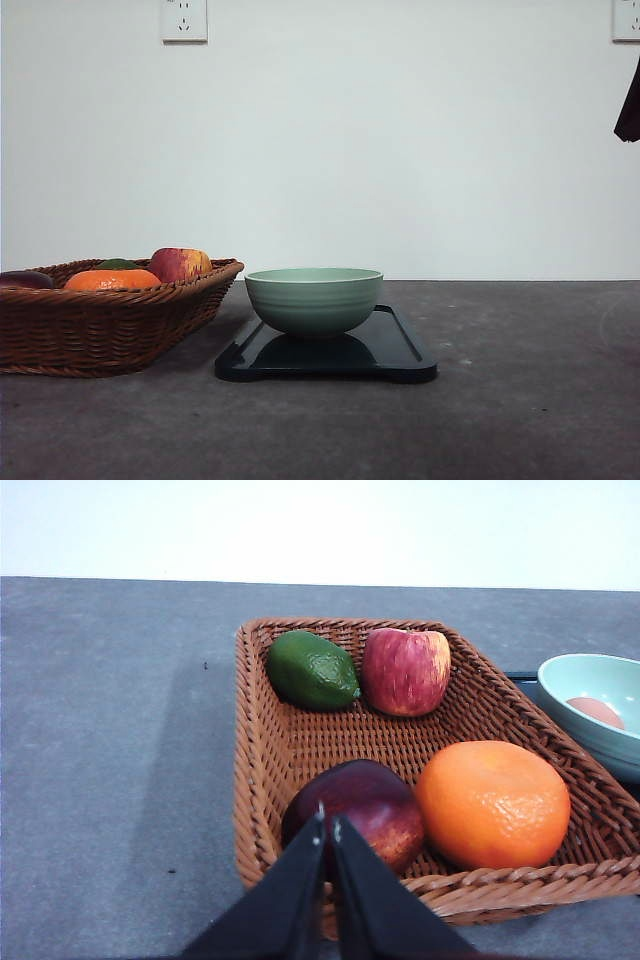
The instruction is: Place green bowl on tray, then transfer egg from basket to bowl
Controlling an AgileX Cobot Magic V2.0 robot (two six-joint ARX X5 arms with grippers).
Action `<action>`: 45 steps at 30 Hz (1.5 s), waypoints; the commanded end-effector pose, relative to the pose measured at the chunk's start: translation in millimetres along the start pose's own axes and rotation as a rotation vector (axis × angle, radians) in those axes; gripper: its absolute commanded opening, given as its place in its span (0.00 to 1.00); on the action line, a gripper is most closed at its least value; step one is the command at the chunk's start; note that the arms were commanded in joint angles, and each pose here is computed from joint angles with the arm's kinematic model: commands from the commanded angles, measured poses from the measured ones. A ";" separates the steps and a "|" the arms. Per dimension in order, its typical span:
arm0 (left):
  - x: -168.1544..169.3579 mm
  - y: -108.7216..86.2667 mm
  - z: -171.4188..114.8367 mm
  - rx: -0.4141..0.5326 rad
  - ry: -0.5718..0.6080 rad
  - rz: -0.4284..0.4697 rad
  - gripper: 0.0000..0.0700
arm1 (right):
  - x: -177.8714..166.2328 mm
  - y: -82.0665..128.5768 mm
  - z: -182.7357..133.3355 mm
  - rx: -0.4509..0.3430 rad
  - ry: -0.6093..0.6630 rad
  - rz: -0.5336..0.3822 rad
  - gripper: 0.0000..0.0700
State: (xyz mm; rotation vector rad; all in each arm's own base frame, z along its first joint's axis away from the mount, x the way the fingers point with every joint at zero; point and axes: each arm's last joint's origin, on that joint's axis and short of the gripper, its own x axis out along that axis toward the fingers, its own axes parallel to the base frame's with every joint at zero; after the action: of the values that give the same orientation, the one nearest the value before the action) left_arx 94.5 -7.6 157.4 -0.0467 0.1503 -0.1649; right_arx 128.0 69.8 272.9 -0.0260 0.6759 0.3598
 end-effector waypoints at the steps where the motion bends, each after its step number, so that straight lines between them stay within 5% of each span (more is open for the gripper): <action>1: 1.7 0.6 -6.7 0.006 0.023 0.002 0.00 | -0.1 1.4 2.6 -0.007 -0.013 0.007 0.03; 14: 1.7 0.6 -6.7 0.006 0.023 0.002 0.00 | -0.1 1.3 2.8 -0.042 -0.016 0.002 0.03; 22: 1.7 0.6 -6.7 0.006 0.023 0.002 0.00 | -3.5 -13.5 -4.9 -0.072 -0.108 -0.127 0.03; 33: 1.7 0.6 -6.7 0.006 0.023 0.002 0.00 | 12.8 -47.3 -72.5 0.028 -0.396 -0.294 0.03; 45: 1.7 0.6 -6.6 0.006 0.022 0.002 0.00 | 33.2 -58.5 -122.1 0.025 -0.448 -0.272 0.03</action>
State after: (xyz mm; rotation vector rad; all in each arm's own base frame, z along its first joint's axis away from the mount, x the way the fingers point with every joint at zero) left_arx 94.5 -7.6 157.4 -0.0467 0.1505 -0.1649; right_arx 97.3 8.6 152.3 -0.0050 0.2386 0.0855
